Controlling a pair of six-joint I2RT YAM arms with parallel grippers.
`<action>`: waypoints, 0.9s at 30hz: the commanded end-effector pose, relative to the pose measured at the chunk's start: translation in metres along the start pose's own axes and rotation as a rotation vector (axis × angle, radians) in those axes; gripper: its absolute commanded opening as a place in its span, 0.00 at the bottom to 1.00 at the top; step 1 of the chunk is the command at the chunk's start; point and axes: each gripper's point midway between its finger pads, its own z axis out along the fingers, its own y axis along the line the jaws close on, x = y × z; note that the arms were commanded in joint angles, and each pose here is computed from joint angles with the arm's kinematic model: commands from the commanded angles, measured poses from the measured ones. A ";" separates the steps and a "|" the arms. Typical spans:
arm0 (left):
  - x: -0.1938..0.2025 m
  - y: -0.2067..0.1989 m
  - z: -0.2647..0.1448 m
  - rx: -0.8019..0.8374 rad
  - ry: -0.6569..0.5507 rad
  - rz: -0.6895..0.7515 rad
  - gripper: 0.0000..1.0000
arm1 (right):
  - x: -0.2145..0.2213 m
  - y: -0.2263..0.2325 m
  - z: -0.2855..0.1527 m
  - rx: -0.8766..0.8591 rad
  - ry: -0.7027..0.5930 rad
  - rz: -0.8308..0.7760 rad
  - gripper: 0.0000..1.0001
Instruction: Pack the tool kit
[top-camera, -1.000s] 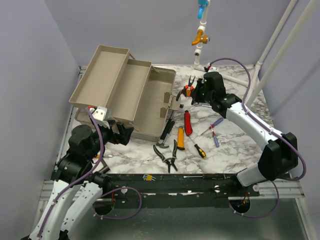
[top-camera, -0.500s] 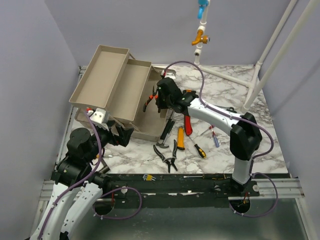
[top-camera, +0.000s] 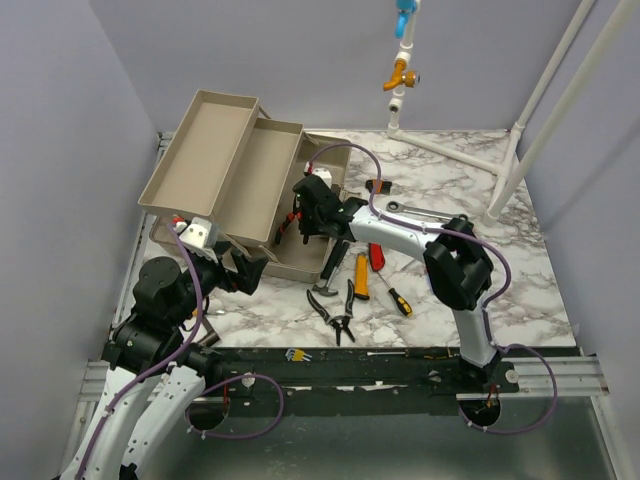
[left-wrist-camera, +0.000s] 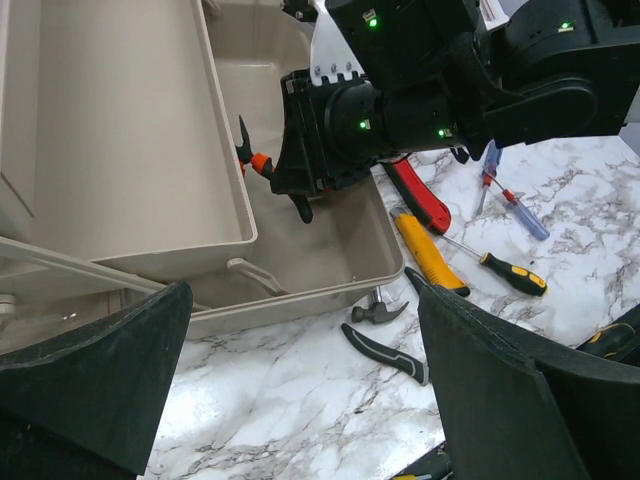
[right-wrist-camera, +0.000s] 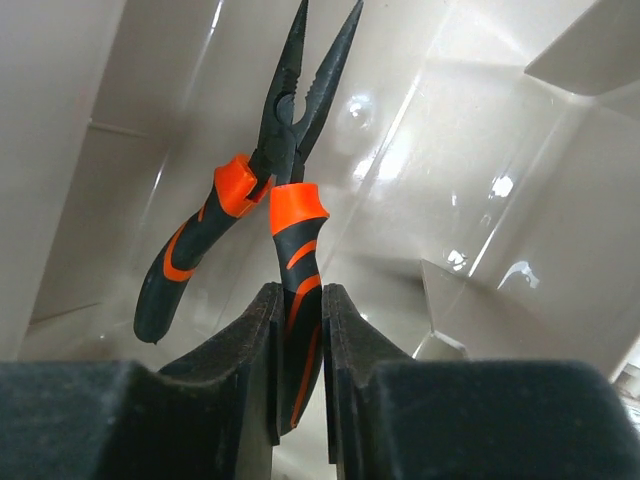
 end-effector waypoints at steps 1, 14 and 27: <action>-0.002 -0.003 0.000 0.020 -0.019 0.005 0.98 | -0.009 0.016 0.001 -0.065 -0.051 0.036 0.25; 0.008 -0.005 0.008 0.041 0.043 -0.009 0.99 | -0.055 -0.016 -0.070 0.039 -0.204 -0.015 0.45; 0.014 -0.016 0.012 0.106 0.084 -0.007 0.99 | -0.027 -0.109 -0.135 0.247 -0.259 -0.028 0.68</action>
